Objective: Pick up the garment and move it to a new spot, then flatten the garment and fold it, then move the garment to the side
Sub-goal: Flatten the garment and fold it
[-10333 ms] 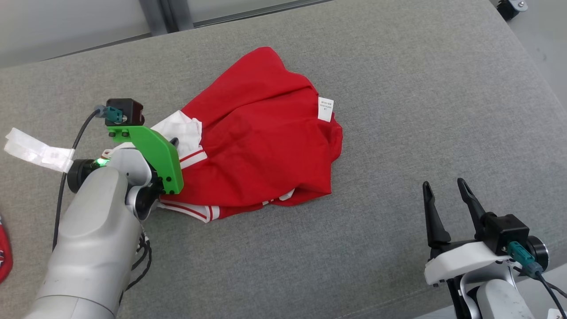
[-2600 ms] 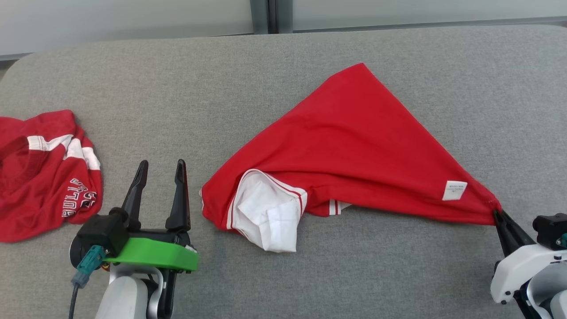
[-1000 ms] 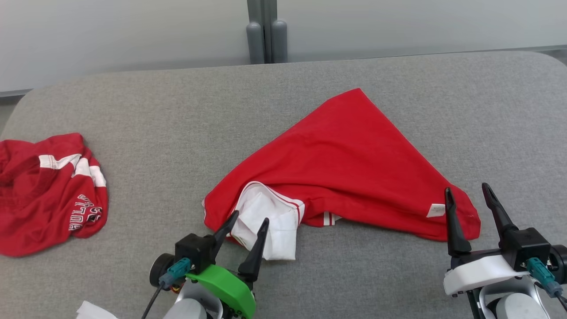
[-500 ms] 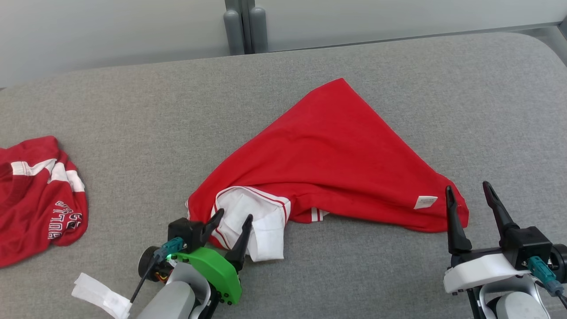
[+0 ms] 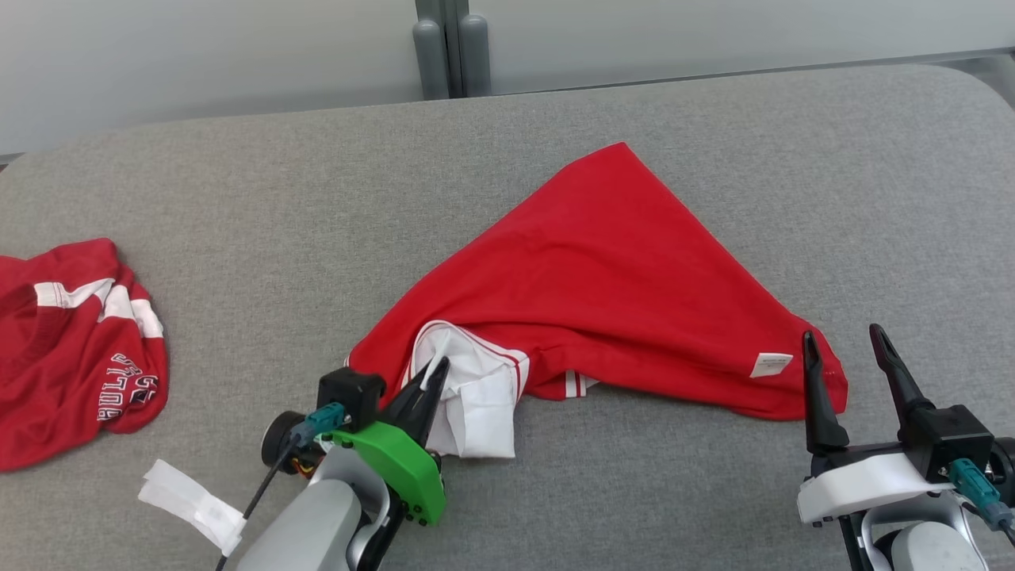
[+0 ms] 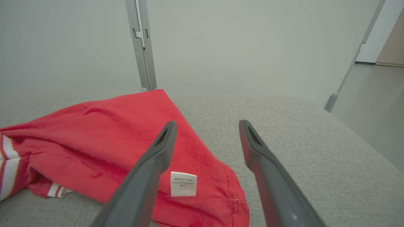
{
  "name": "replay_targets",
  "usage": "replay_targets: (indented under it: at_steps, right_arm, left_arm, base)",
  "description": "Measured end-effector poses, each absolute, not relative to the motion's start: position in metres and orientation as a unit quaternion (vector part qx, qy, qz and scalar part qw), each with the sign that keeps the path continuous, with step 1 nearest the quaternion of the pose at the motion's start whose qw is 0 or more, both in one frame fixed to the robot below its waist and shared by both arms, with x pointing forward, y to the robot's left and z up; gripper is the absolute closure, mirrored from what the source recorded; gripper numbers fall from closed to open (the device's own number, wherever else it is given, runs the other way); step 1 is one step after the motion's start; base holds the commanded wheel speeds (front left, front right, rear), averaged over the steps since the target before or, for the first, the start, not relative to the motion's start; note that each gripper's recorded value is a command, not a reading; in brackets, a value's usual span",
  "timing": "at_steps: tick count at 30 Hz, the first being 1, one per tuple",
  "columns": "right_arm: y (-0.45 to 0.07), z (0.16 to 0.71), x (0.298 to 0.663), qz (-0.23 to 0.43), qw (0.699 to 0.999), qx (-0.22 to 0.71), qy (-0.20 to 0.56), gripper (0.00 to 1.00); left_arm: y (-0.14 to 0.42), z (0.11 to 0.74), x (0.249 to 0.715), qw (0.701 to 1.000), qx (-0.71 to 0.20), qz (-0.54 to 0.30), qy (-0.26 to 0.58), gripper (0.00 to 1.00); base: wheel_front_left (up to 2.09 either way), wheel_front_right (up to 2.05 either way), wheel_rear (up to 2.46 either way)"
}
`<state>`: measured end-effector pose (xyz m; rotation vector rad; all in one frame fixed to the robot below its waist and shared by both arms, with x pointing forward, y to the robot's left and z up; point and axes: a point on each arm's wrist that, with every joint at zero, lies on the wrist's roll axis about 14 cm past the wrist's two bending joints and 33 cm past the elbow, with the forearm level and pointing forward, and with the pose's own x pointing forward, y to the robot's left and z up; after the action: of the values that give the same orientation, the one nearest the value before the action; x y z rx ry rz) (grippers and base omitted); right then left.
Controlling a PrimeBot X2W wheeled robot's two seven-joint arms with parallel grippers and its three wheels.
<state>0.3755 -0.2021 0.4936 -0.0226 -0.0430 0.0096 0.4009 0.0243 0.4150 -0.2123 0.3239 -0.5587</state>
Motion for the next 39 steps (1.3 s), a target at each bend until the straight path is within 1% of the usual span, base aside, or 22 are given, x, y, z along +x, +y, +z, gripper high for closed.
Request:
replay_targets:
  at_steps: [4,9,15,19,20,21,23,27,29,33,35,39]
  right_arm:
    - [-0.201,0.494,0.376,0.006,1.0,-0.011,-0.023,0.0]
    - [-0.198,0.495,0.378,0.011,1.0,-0.01,-0.024,0.0]
    - [-0.195,0.494,0.38,0.016,1.0,-0.008,-0.024,0.0]
    - [-0.19,0.49,0.383,0.023,1.0,-0.007,-0.019,0.0]
    - [-0.188,0.49,0.384,0.026,0.999,-0.007,-0.019,0.0]
    - [-0.185,0.49,0.385,0.03,0.999,-0.006,-0.018,0.0]
    - [-0.18,0.489,0.388,0.038,0.999,-0.005,-0.018,0.0]
    - [-0.173,0.488,0.392,0.048,0.999,-0.003,-0.017,0.0]
    - [-0.17,0.487,0.393,0.052,0.999,-0.003,-0.017,0.0]
    - [-0.168,0.487,0.394,0.055,0.998,-0.002,-0.016,0.0]
    - [-0.167,0.487,0.394,0.056,0.998,-0.002,-0.017,0.0]
    - [-0.17,0.489,0.394,0.051,0.998,0.002,-0.02,0.0]
  left_arm:
    - [0.03,0.44,0.41,0.95,-0.109,-0.271,0.113,1.0]
    - [0.045,0.449,0.395,0.953,-0.127,-0.259,0.091,1.0]
    - [0.059,0.424,0.347,0.946,-0.158,-0.248,0.137,1.0]
    - [0.064,0.415,0.326,0.94,-0.175,-0.238,0.171,1.0]
    - [0.064,0.41,0.319,0.937,-0.177,-0.239,0.186,0.71]
    - [0.063,0.402,0.311,0.931,-0.176,-0.24,0.21,0.0]
    - [0.066,0.392,0.3,0.926,-0.171,-0.237,0.239,0.0]
    - [0.076,0.401,0.306,0.929,-0.187,-0.221,0.229,0.0]
    - [0.089,0.41,0.314,0.936,-0.188,-0.204,0.215,0.0]
    - [0.108,0.42,0.332,0.949,-0.163,-0.184,0.197,0.0]
    - [0.108,0.421,0.341,0.95,-0.149,-0.187,0.199,0.0]
    - [0.107,0.407,0.356,0.949,-0.12,-0.18,0.229,0.0]
  base:
    - [0.0,0.0,0.0]
    - [0.0,0.0,0.0]
    - [0.0,0.0,0.0]
    - [0.0,0.0,0.0]
    - [0.0,0.0,0.0]
    - [0.0,0.0,0.0]
    - [0.0,0.0,0.0]
    - [0.0,0.0,0.0]
    - [0.0,0.0,0.0]
    - [0.0,0.0,0.0]
    - [0.0,0.0,0.0]
    - [0.0,0.0,0.0]
